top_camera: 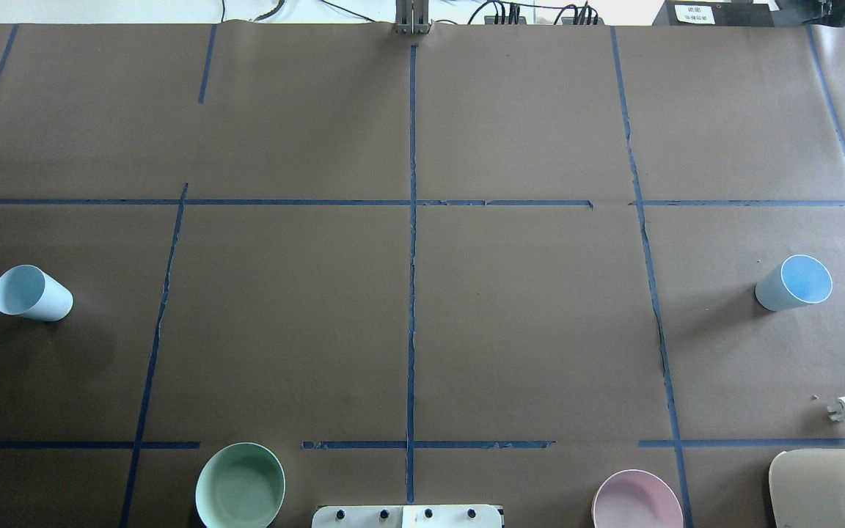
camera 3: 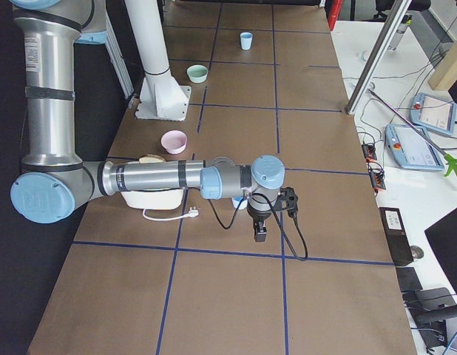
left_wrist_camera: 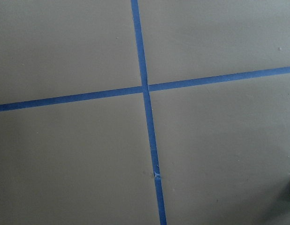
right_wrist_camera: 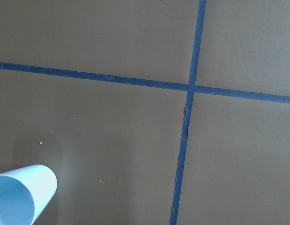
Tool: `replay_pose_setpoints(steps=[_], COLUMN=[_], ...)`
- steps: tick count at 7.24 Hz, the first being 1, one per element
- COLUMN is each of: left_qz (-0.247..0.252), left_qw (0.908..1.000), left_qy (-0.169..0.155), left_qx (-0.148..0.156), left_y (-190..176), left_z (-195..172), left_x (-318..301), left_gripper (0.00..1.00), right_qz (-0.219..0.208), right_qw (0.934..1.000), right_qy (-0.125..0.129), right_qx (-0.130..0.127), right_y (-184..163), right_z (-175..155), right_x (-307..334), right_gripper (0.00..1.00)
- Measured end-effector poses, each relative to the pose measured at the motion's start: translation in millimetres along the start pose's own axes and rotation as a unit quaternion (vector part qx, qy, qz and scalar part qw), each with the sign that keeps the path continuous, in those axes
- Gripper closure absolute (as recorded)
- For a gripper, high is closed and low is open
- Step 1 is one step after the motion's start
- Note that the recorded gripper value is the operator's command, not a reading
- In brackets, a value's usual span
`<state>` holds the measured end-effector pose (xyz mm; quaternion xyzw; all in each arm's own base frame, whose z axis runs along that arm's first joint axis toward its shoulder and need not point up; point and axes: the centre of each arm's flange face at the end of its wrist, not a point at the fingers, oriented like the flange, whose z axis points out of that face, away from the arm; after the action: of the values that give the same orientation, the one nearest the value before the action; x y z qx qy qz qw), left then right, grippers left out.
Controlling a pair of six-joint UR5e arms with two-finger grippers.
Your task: Stack blue cups with both arms
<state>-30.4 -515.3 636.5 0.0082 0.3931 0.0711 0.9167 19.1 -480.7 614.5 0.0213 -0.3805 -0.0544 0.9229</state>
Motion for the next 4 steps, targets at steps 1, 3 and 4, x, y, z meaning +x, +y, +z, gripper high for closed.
replay_pose_setpoints(steps=[1,3,4], left_qz=[0.006,0.018,0.019], left_qw=[1.0,0.9998,0.9997], left_qy=[-0.003,-0.012,-0.014], left_qx=[0.003,0.004,0.004], left_y=[0.7,4.6,5.1], left_z=[-0.9,1.3,1.7], left_x=[0.0,-3.5,-4.1], left_gripper=[0.0,0.0,0.0], right_qz=[0.0,0.0,0.0], right_qw=[1.0,1.0,1.0], right_qy=[-0.001,-0.002,-0.001], right_qx=[0.0,0.0,0.0], right_y=[0.2,1.0,2.1], right_z=[-0.1,-0.4,0.2], right_x=[-0.3,-0.7,0.0], right_gripper=[0.0,0.0,0.0])
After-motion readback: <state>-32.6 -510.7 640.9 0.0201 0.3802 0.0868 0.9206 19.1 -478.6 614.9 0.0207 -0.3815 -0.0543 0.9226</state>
